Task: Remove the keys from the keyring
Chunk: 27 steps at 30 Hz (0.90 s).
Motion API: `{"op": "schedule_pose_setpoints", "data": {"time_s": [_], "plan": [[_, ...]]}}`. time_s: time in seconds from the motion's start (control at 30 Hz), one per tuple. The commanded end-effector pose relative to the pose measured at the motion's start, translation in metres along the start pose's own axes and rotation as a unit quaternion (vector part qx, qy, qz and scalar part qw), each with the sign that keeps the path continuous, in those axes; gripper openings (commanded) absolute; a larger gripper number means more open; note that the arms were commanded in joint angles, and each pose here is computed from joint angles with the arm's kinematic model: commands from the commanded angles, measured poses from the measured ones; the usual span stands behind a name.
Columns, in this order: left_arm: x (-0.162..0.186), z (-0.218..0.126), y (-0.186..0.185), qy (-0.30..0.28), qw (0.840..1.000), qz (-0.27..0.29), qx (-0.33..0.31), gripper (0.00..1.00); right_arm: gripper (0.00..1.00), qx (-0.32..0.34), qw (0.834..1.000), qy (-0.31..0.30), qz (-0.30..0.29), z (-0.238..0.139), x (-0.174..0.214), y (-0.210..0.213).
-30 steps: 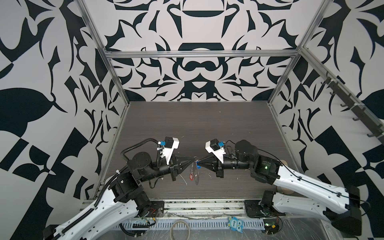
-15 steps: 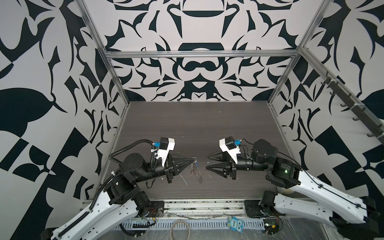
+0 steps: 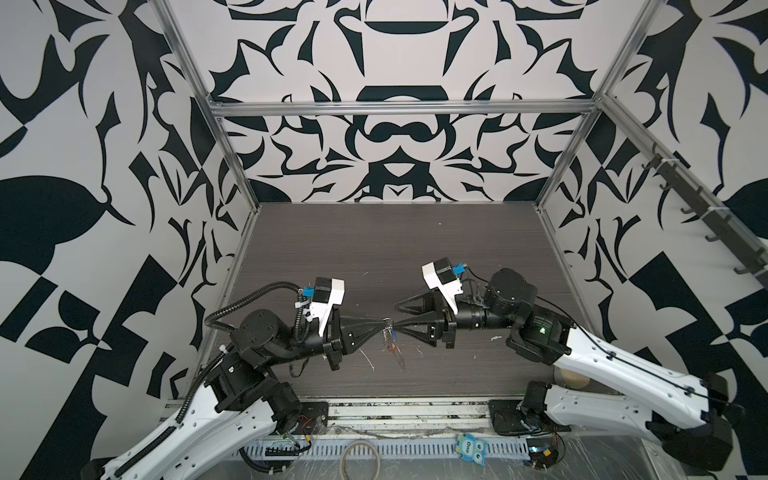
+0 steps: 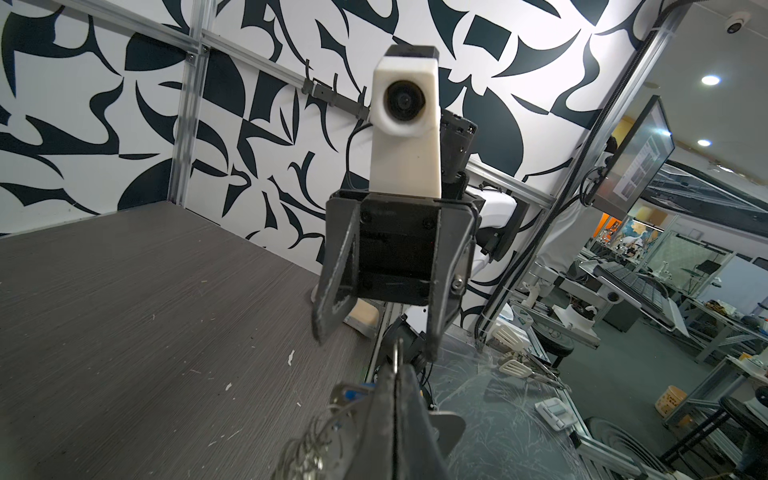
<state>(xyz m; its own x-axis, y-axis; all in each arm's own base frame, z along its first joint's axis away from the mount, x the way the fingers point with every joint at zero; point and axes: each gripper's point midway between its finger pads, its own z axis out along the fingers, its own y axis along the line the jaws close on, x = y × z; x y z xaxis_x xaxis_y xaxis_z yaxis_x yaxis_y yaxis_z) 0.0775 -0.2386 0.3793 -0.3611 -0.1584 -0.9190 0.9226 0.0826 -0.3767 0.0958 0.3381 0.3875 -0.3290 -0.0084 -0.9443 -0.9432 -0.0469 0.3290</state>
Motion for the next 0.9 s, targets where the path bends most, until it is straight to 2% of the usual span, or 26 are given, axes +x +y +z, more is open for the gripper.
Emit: {"op": "schedule_pose_setpoints", "data": {"time_s": [0.0,0.87], "plan": [[-0.008,-0.002,-0.002,-0.023,1.000,0.009,0.004,0.00,0.49,-0.035,0.999,-0.028,-0.011,0.000,-0.014,0.017],[-0.009,-0.002,0.001,-0.025,1.000,0.008,-0.006,0.00,0.10,-0.010,1.000,-0.012,0.005,0.007,0.003,0.003]]}}
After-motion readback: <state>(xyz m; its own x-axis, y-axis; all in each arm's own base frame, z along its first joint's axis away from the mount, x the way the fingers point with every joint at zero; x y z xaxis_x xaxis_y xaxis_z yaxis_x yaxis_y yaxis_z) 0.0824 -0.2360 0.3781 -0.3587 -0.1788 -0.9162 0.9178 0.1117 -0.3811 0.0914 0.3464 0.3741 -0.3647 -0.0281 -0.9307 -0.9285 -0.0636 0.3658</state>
